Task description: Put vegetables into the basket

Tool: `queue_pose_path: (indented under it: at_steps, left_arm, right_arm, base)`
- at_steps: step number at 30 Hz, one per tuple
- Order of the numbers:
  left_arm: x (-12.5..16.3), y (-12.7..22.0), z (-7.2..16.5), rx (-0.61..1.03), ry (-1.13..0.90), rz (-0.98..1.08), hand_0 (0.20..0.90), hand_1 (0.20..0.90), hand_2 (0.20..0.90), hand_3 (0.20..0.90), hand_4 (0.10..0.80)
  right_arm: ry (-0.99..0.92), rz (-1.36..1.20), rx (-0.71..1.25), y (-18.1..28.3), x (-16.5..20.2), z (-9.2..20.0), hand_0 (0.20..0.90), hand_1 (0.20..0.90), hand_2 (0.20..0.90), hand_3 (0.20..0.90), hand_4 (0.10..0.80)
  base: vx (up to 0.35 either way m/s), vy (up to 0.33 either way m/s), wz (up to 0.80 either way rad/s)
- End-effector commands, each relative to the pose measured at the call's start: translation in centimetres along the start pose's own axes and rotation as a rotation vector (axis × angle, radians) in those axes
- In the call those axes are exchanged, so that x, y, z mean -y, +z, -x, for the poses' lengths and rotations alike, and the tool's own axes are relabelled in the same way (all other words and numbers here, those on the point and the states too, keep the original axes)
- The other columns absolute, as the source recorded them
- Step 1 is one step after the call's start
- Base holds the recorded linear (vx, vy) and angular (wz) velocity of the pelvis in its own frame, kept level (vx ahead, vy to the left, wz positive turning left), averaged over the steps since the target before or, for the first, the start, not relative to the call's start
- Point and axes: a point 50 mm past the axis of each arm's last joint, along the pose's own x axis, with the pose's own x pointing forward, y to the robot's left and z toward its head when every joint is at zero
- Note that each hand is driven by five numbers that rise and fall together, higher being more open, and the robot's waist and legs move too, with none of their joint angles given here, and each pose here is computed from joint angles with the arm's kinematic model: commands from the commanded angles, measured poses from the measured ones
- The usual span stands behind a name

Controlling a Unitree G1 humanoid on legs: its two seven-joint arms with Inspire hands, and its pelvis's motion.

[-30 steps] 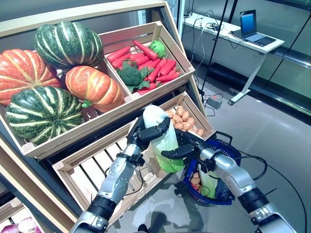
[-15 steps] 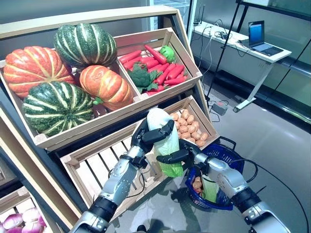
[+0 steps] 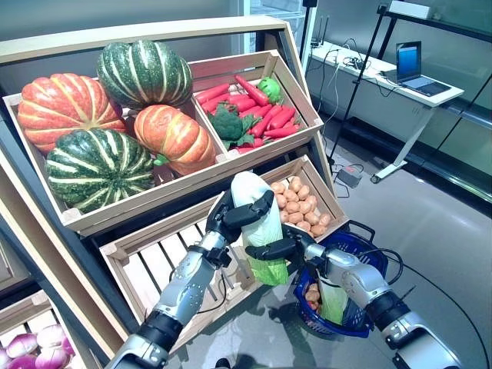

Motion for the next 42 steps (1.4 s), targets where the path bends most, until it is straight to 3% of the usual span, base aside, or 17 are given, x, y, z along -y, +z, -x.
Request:
queue_pose_path:
  at_steps: [1, 7, 19, 31, 34, 42]
  left_arm:
    - [9.5, 5.0, -3.1, 0.296, -0.441, 0.13, 0.9, 0.9, 0.9, 0.9, 0.8]
    - [7.0, 5.1, -2.6, 0.278, -0.36, 0.055, 0.9, 0.9, 0.9, 0.9, 0.8]
    - [1.2, 6.1, -0.5, 0.272, -0.167, -0.05, 0.9, 0.9, 0.9, 0.9, 0.8]
    - [-1.5, 5.2, 1.4, 0.235, -0.029, -0.078, 0.9, 0.9, 0.9, 0.9, 0.8]
    - [-1.6, 5.2, 1.3, 0.223, -0.025, -0.089, 0.9, 0.9, 0.9, 0.9, 0.8]
    - [-1.1, 7.8, -1.0, 0.31, -0.052, -0.117, 0.9, 0.9, 0.9, 0.9, 0.8]
  right_arm:
    - [-0.022, -0.061, 0.196, 3.9, -0.4, -1.2, 0.3, 0.3, 0.3, 0.3, 0.4]
    - [-0.159, -0.092, 0.194, 3.0, 2.8, 0.9, 0.3, 0.3, 0.3, 0.3, 0.4]
    - [-0.508, -0.209, 0.116, -1.8, 10.7, 8.1, 0.3, 0.3, 0.3, 0.3, 0.4]
    - [-0.893, -0.477, 0.129, -6.4, 15.4, 14.8, 0.3, 0.3, 0.3, 0.3, 0.4]
    - [-0.974, -0.514, 0.173, -5.8, 16.2, 15.2, 0.3, 0.3, 0.3, 0.3, 0.4]
    - [-1.073, -0.494, 0.378, 2.4, 19.3, 15.8, 0.3, 0.3, 0.3, 0.3, 0.4]
  base:
    - [0.0, 0.0, 0.0]
    - [0.0, 0.0, 0.0]
    - [0.012, -0.023, -0.02]
    - [0.06, -0.04, -0.05]
    - [-0.051, -0.046, 0.01]
    - [-0.261, -0.04, 0.1]
